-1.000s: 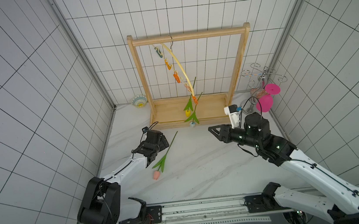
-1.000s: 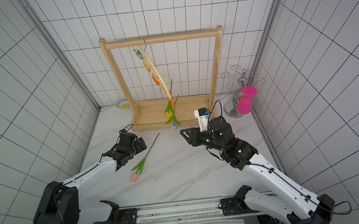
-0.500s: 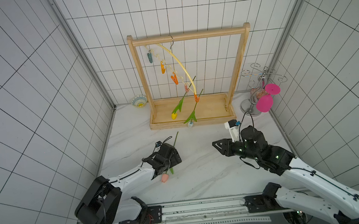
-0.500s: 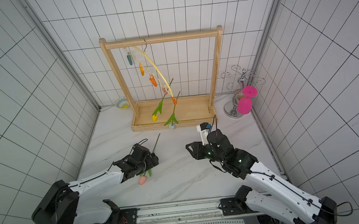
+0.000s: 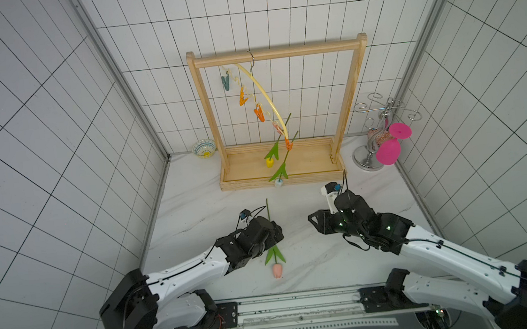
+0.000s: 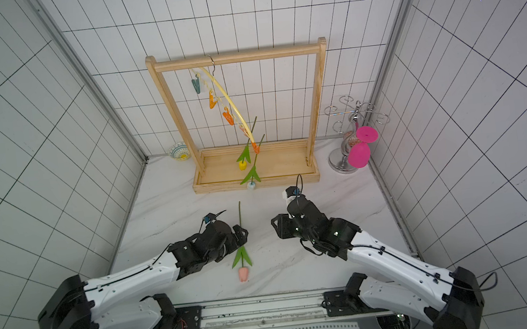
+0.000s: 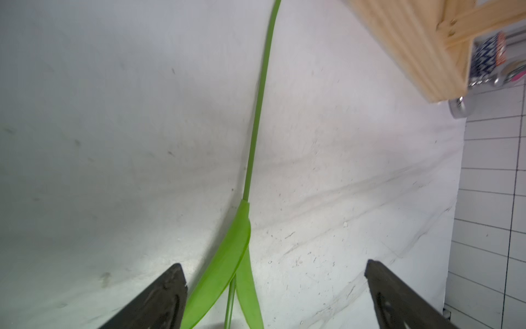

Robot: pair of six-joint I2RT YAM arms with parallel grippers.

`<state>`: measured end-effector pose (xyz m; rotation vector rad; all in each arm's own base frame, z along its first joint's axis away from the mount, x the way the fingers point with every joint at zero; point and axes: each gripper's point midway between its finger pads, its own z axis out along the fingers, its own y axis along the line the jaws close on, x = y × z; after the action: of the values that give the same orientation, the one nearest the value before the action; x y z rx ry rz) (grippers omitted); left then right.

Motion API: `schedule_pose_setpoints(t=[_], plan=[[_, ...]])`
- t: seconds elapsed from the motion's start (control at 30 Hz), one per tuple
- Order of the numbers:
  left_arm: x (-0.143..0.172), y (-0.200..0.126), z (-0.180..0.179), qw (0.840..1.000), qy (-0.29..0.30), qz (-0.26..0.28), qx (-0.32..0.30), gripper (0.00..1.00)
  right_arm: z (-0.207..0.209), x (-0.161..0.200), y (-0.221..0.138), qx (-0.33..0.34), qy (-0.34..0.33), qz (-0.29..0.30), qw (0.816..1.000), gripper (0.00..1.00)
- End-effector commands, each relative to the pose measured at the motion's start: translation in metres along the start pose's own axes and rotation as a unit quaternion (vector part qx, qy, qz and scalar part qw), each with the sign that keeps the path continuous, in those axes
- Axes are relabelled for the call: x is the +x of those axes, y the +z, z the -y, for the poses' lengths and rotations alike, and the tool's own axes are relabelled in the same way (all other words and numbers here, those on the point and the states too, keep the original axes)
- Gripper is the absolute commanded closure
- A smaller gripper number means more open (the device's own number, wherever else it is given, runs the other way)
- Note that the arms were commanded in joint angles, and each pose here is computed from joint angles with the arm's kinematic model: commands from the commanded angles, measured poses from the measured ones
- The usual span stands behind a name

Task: Dry the flowers on a clothes hanger
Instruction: Adjust the flower at the center of the board, then pick up the flower at the center of the board.

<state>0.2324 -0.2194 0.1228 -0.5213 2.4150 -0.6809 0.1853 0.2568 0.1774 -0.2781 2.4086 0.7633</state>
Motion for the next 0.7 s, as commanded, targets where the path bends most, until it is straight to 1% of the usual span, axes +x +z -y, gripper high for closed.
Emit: schedule_pose_setpoints(t=[0.0, 0.07, 0.13, 0.2, 0.23, 0.27, 0.33, 0.4, 0.47, 0.5, 0.53, 0.57, 0.6, 0.63, 0.67], plan=[[-0.069, -0.038, -0.031, 0.985, 0.020, 0.153, -0.080, 0.01, -0.006, -0.005, 0.004, 0.052, -0.029, 0.015, 0.998, 0.59], [-0.093, -0.041, -0.034, 0.981, -0.015, 0.188, -0.050, 0.01, -0.020, -0.002, 0.018, 0.063, -0.057, 0.012, 0.996, 0.55], [-0.112, -0.036, -0.037, 0.977, -0.062, 0.206, -0.003, 0.01, -0.034, 0.003, 0.033, 0.072, -0.081, -0.002, 0.994, 0.51], [-0.128, -0.028, -0.050, 0.966, -0.117, 0.230, 0.031, 0.01, -0.046, 0.007, 0.053, 0.078, -0.100, -0.018, 0.992, 0.48], [-0.134, -0.023, -0.061, 0.958, -0.143, 0.246, 0.035, 0.01, -0.049, 0.008, 0.064, 0.085, -0.108, -0.026, 0.990, 0.47], [-0.140, -0.020, -0.069, 0.950, -0.155, 0.267, 0.038, 0.01, -0.052, 0.009, 0.074, 0.092, -0.117, -0.034, 0.988, 0.47], [-0.149, -0.016, -0.081, 0.941, -0.147, 0.303, 0.025, 0.01, -0.054, 0.011, 0.094, 0.108, -0.137, -0.048, 0.984, 0.47], [-0.156, -0.014, -0.083, 0.941, -0.099, 0.323, -0.002, 0.01, -0.055, 0.013, 0.112, 0.124, -0.159, -0.060, 0.978, 0.47], [-0.161, -0.015, -0.083, 0.944, -0.031, 0.325, -0.039, 0.01, -0.056, 0.015, 0.130, 0.142, -0.177, -0.074, 0.971, 0.48], [-0.158, -0.013, -0.090, 0.947, -0.024, 0.314, -0.065, 0.01, -0.055, 0.017, 0.138, 0.152, -0.183, -0.082, 0.968, 0.49], [-0.154, -0.011, -0.099, 0.948, -0.033, 0.307, -0.082, 0.01, -0.054, 0.019, 0.146, 0.162, -0.188, -0.092, 0.964, 0.49], [-0.151, -0.006, -0.101, 0.947, -0.028, 0.309, -0.078, 0.01, -0.054, 0.021, 0.152, 0.169, -0.190, -0.099, 0.962, 0.50], [-0.155, -0.007, -0.104, 0.941, -0.038, 0.327, -0.074, 0.01, -0.053, 0.024, 0.159, 0.173, -0.191, -0.106, 0.960, 0.51], [-0.156, -0.010, -0.108, 0.938, -0.060, 0.334, -0.074, 0.01, -0.053, 0.028, 0.165, 0.175, -0.190, -0.112, 0.960, 0.52], [-0.157, -0.014, -0.109, 0.936, -0.064, 0.337, -0.076, 0.01, -0.053, 0.030, 0.170, 0.175, -0.187, -0.115, 0.960, 0.53]])
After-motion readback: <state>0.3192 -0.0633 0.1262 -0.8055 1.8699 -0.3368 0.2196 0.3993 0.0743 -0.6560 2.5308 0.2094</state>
